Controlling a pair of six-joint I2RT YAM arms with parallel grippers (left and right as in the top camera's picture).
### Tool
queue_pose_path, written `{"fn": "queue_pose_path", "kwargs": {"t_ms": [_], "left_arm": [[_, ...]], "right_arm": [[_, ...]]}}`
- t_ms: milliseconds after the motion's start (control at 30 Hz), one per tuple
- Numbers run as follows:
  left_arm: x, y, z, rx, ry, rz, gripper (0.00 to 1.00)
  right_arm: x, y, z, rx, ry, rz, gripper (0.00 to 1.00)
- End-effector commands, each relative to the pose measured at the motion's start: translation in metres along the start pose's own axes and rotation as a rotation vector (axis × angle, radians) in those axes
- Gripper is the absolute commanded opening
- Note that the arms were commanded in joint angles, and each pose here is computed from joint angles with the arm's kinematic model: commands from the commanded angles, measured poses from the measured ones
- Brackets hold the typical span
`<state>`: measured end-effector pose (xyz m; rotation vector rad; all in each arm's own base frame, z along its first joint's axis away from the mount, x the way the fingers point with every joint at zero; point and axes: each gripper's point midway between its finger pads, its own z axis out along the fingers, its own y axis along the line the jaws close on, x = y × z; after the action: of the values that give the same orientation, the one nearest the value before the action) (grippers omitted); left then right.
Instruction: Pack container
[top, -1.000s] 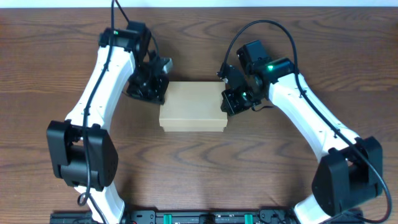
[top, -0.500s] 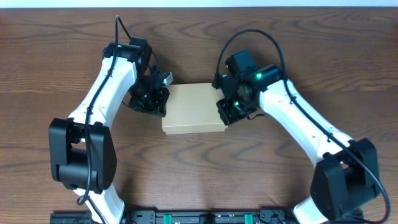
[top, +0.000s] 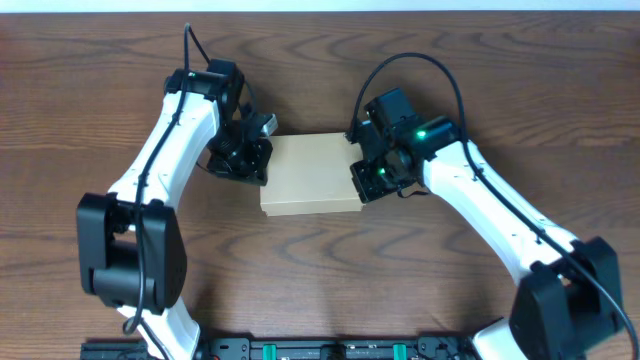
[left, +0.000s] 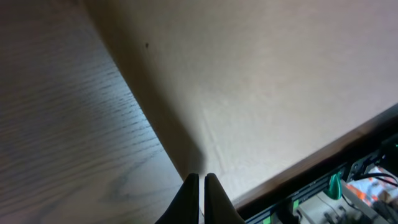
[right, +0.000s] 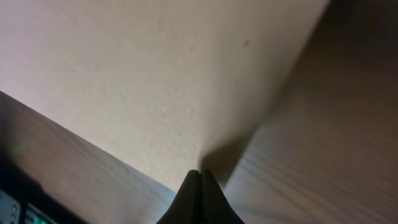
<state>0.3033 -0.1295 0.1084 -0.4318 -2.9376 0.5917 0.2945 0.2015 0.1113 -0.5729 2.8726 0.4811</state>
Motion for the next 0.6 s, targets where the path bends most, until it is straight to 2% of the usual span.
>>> {"fn": "queue_pose_path", "kwargs": {"t_ms": [0,133,233,400,567], "left_arm": [[-0.004,-0.019,-0.054,-0.038,-0.175,0.059,0.06],[0.010,-0.043,-0.105,-0.056,-0.352,0.135,0.06],[0.037,-0.060,-0.144,-0.083,-0.487,0.202,0.06],[0.085,-0.075,-0.174,-0.111,-0.594,0.241,0.06],[0.128,-0.077,-0.160,-0.109,-0.620,0.281,0.06]], "right_arm": [[-0.034,0.015,-0.069,0.032,-0.231,-0.049,0.01],[-0.039,0.021,-0.123,0.061,-0.400,-0.077,0.01],[-0.028,0.029,-0.158,0.050,-0.484,-0.094,0.01],[0.007,0.030,-0.180,0.051,-0.471,-0.086,0.01],[0.050,0.014,-0.179,0.102,-0.422,0.009,0.02]]}}
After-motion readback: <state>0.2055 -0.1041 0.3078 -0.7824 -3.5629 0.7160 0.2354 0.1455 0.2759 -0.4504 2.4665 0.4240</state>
